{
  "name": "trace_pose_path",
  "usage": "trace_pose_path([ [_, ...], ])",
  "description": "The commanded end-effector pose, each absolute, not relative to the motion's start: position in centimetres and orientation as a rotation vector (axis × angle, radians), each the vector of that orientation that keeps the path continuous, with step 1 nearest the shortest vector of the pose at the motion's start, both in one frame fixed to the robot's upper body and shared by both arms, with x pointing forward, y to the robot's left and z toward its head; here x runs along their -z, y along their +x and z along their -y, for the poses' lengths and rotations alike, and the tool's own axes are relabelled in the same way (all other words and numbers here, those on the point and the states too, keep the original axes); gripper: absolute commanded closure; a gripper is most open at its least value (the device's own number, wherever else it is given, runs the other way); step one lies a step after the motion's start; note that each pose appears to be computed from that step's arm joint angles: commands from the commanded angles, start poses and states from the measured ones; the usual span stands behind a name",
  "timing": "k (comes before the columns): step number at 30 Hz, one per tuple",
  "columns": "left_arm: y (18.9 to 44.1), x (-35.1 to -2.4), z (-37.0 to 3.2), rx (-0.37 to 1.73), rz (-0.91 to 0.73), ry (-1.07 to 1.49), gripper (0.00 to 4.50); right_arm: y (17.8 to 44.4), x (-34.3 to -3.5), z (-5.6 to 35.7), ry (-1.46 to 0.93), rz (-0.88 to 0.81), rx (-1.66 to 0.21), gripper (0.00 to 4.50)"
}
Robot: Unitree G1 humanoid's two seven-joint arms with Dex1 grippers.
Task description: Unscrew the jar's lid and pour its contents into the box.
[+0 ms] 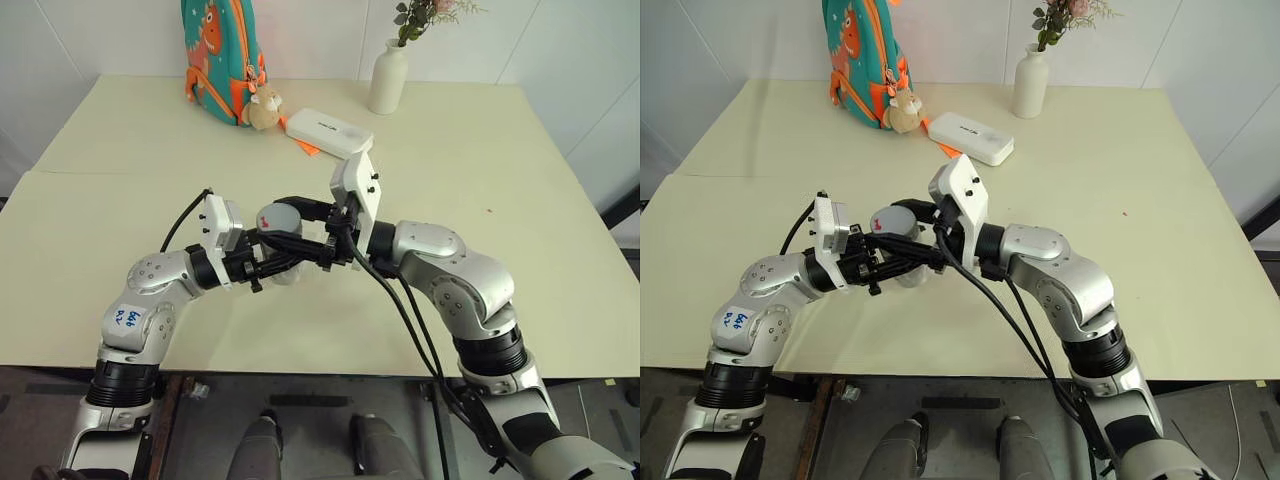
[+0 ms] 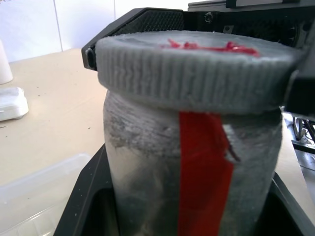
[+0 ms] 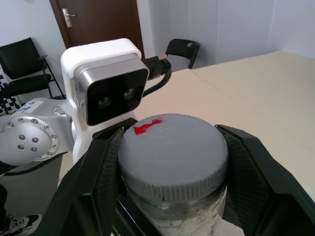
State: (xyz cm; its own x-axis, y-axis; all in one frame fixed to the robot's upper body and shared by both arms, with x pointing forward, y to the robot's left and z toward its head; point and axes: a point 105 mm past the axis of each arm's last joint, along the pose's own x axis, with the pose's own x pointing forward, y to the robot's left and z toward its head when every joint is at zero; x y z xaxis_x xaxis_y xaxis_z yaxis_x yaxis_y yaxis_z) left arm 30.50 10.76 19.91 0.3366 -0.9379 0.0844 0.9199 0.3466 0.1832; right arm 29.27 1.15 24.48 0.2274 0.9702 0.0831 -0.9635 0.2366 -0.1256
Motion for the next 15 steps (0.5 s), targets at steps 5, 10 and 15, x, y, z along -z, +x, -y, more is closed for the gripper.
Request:
trace_pose_path([
  [5, 28.5, -22.0, -9.2, 1.496, 0.254, 0.094, 2.53, 24.8, -25.2, 1.4, -0.177, 0.097, -1.832, 1.92],
  [10, 28.7, -22.6, -9.0, 1.520, 0.271, 0.124, 2.53, 26.4, -26.4, 1.9, -0.243, 0.119, -1.820, 1.92],
  [15, 29.2, -22.7, -9.5, 1.473, 0.288, 0.130, 2.53, 26.6, -26.7, 1.8, -0.230, 0.143, -1.807, 1.92],
])
